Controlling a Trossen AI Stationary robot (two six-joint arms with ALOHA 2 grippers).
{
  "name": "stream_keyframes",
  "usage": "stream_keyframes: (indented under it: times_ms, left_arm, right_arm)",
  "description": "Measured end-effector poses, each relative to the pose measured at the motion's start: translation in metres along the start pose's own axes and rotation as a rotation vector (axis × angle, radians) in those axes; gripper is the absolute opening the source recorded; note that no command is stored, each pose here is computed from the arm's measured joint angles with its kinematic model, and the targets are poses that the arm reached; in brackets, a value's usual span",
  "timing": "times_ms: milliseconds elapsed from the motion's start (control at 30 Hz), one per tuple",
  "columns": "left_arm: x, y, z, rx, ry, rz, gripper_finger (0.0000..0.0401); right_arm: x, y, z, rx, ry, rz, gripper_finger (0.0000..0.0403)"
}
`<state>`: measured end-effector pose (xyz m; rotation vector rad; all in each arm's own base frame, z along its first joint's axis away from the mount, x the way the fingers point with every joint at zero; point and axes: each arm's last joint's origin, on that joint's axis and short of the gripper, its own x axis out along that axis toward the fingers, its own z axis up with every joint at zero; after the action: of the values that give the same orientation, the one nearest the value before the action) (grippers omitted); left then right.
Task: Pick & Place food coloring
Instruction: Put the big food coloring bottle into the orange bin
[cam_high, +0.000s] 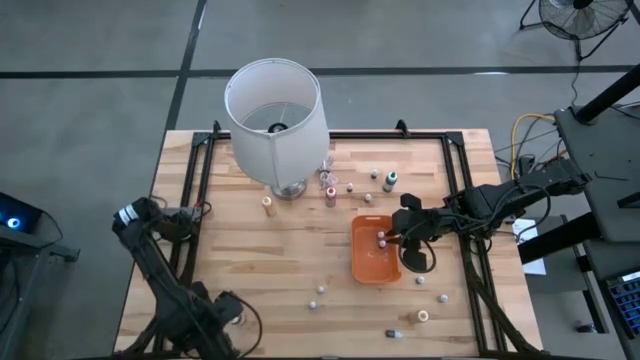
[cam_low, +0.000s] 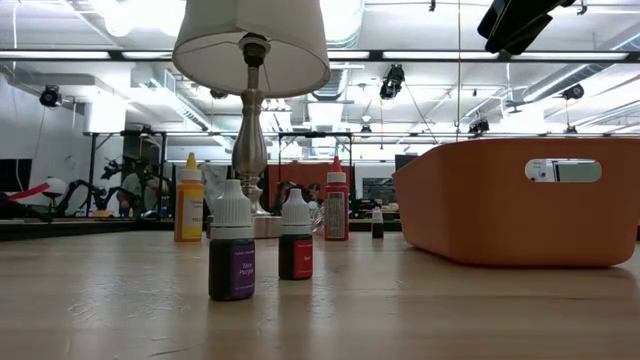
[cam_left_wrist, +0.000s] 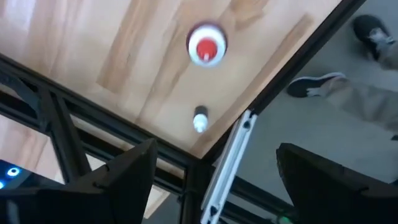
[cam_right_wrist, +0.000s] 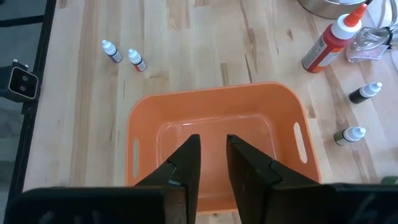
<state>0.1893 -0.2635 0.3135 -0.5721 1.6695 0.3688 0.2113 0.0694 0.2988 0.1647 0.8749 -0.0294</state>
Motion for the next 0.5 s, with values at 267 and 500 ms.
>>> stream_keyframes:
  times_ms: [267,500]
  left_arm:
    - [0.047,-0.001,-0.015,-0.030,0.042,0.016,0.0300]
    - [0.085,-0.001,-0.017,-0.050,0.079,-0.033,0.0300]
  right_arm:
    - [0.000,0.000,0.000,0.000,0.000,0.000,0.0078]
    - [0.000,0.000,0.000,0.019,0.001,0.000,0.0073]
